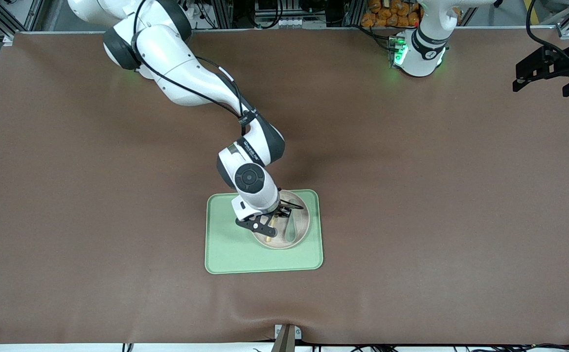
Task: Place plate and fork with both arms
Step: 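Close the right gripper on the yellow fork's handle, then lift the fork with the right gripper and move it beside the plate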
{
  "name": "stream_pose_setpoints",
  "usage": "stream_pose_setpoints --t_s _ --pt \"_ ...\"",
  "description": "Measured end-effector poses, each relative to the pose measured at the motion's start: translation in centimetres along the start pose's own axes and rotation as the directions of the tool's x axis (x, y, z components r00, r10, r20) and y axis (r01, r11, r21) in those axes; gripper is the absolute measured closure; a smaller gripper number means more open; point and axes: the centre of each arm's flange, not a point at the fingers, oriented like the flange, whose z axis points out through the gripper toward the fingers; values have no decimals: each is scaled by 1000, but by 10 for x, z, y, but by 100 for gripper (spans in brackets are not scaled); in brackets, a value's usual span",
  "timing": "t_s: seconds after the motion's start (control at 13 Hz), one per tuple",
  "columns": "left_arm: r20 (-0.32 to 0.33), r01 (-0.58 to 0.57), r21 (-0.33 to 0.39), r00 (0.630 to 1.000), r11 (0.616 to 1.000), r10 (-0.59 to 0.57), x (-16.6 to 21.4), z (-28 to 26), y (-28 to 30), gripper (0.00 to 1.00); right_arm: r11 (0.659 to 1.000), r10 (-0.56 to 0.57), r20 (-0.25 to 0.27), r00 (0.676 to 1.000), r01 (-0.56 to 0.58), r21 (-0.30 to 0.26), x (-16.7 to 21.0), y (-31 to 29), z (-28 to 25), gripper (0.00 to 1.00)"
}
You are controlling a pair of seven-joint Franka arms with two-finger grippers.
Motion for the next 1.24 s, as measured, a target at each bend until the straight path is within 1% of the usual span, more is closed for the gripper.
stream_pose_setpoints --t_s 0.15,0.23,0.39,0.54,0.69,0.85,1.0,1.24 --pt "0 -1 0 1000 1000 1 0 0 1 0 999 32 13 999 -32 20 9 2 -7 92" --pt "0 -1 0 1000 1000 1 0 0 1 0 998 55 31 998 -56 34 16 5 -12 92" --pt "0 -1 0 1000 1000 1 0 0 1 0 995 91 55 994 -93 42 31 14 -22 92" --pt "0 -2 0 1000 1000 2 0 0 1 0 990 122 63 991 -126 59 49 24 -36 92" --pt "0 -1 0 1000 1000 1 0 0 1 0 988 130 95 987 -137 72 68 37 -51 92" --pt "0 -1 0 1000 1000 1 0 0 0 0 995 43 117 992 -53 84 95 63 -68 92" --pt "0 -1 0 1000 1000 1 0 0 0 0 995 -52 125 991 41 88 117 87 -75 92" --pt "0 0 0 1000 1000 0 0 0 0 0 989 -128 127 984 116 92 132 107 -70 92"
